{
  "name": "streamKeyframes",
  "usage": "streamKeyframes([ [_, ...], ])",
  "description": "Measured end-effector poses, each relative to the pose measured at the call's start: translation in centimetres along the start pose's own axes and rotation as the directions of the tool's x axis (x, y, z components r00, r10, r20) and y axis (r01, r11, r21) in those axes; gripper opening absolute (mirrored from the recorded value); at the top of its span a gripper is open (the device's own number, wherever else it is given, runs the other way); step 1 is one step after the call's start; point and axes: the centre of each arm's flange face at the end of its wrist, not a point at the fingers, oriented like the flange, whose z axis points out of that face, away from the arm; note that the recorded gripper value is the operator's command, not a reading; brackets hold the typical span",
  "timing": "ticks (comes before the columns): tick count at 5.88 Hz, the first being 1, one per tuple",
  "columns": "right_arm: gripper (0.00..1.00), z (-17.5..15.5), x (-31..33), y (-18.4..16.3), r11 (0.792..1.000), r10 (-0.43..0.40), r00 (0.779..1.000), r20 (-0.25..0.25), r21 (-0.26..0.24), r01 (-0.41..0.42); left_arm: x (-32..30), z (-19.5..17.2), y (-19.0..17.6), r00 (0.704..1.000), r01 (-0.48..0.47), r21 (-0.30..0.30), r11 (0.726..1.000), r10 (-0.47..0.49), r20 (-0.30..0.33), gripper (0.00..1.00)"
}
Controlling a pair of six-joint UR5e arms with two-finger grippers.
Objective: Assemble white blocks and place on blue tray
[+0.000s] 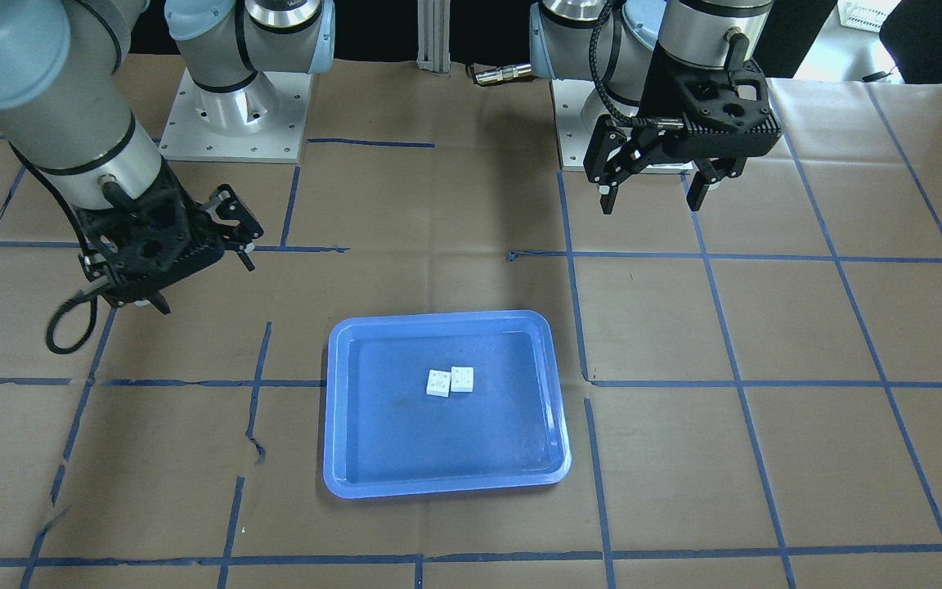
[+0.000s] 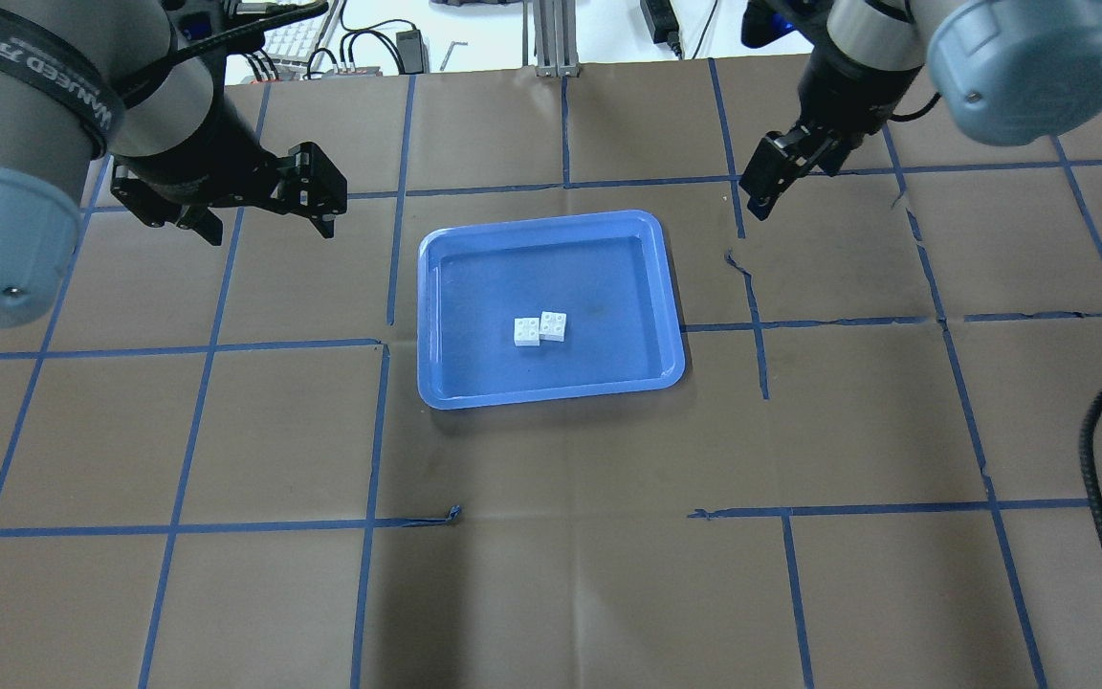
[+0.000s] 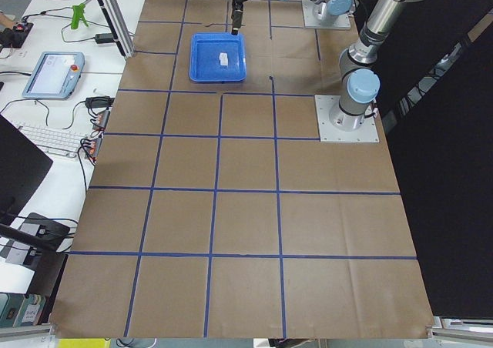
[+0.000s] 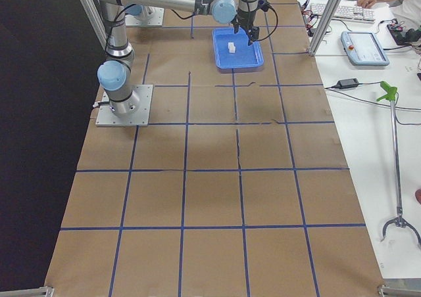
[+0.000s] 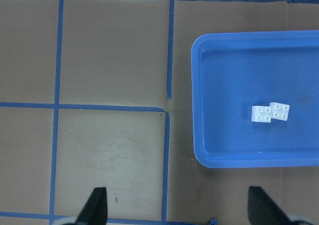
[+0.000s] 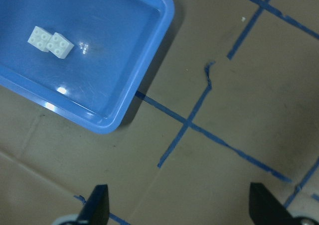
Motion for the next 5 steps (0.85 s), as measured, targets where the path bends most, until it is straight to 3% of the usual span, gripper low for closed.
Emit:
streamKeyframes([
  [1, 1.0, -2.8, -0.3, 2.0, 0.982, 0.185, 0.982, -0.028, -0.024, -0.186, 0.0, 0.0, 0.0, 1.0, 0.0, 0.0, 1.0, 0.0, 0.0, 0.99],
  [2, 1.0, -4.9, -1.6, 3.7, 0.948, 0.316, 0.948, -0.041, -0.033, -0.318, 0.0, 0.0, 0.0, 1.0, 0.0, 0.0, 1.0, 0.0, 0.0, 0.99],
  [3, 1.0, -5.7, -3.4, 5.0, 0.924, 0.378, 0.925, -0.046, -0.039, -0.38, 0.0, 0.0, 0.0, 1.0, 0.0, 0.0, 1.0, 0.0, 0.0, 0.99],
  [5, 1.0, -4.8, -4.8, 5.3, 0.915, 0.397, 0.917, -0.047, -0.058, -0.399, 0.0, 0.0, 0.0, 1.0, 0.0, 0.0, 1.0, 0.0, 0.0, 0.99],
])
